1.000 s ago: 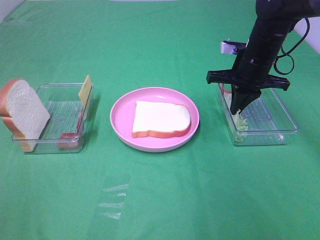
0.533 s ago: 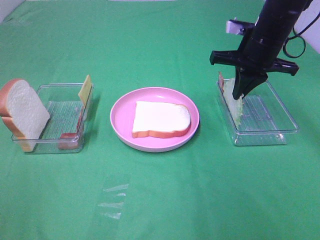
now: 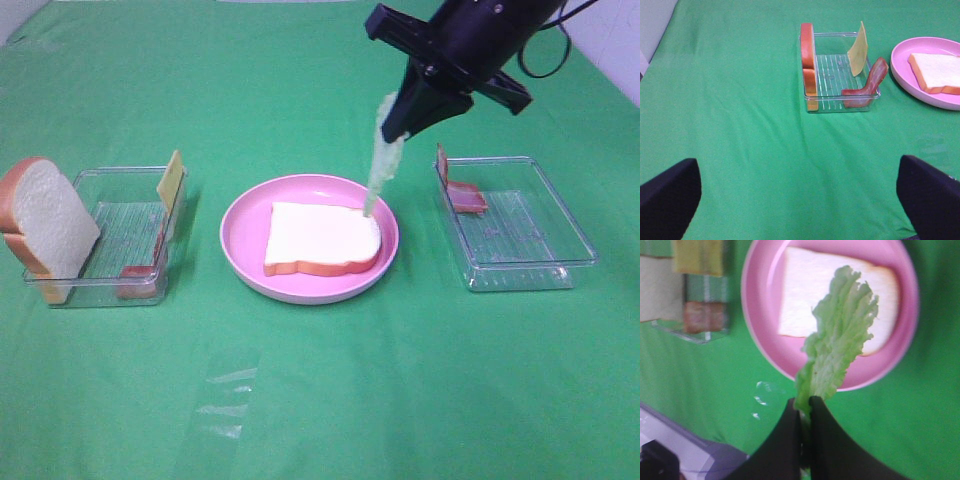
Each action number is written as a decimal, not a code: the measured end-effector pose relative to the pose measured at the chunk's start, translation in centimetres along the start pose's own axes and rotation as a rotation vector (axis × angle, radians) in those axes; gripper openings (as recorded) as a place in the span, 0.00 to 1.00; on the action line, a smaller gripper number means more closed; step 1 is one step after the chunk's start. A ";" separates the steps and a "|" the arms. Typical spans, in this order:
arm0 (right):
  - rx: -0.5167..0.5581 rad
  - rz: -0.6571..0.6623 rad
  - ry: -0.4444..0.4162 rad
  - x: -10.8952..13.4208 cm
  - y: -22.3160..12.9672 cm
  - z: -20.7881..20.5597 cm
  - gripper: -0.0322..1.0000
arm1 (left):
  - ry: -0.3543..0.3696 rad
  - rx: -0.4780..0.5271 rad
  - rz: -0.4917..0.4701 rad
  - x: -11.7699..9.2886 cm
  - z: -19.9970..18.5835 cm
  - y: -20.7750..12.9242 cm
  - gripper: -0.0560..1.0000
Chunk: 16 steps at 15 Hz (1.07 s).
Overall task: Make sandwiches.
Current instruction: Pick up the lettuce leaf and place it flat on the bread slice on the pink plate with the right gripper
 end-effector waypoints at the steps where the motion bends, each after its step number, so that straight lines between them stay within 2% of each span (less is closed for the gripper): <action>1: 0.025 -0.048 0.082 1.7 -0.4 0.8 0.05 | 0.000 0.000 0.000 0.0 0.0 0.0 0.98; 2: 0.039 -0.072 0.148 2.8 -0.5 1.7 0.05 | 0.000 0.000 0.000 0.0 0.0 0.0 0.98; 3: 0.067 -0.101 0.251 4.7 -0.7 4.1 0.05 | 0.000 0.000 0.000 0.0 0.0 0.0 0.98; 6: 0.083 -0.103 0.310 5.3 -0.4 6.7 0.05 | 0.000 0.000 0.000 0.0 0.0 0.0 0.98; 10: 0.078 -0.050 0.305 4.3 0.6 9.8 0.05 | 0.000 0.000 0.000 0.0 0.0 0.0 0.98; 16: 0.040 -0.028 0.283 3.4 2.2 12.3 0.05 | 0.001 0.000 0.000 0.0 0.0 0.0 0.98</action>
Point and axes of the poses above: a point on each arm's last joint axis where the gripper is mounted, z pointing out along that axis toward the gripper, x along the wrist's bending axis when the last joint is at zero, y = z × x, the point moved 2 cm from there along z, pointing out along that axis toward the gripper, and after that the axes turned 11 degrees about z, right-handed, at the moved point
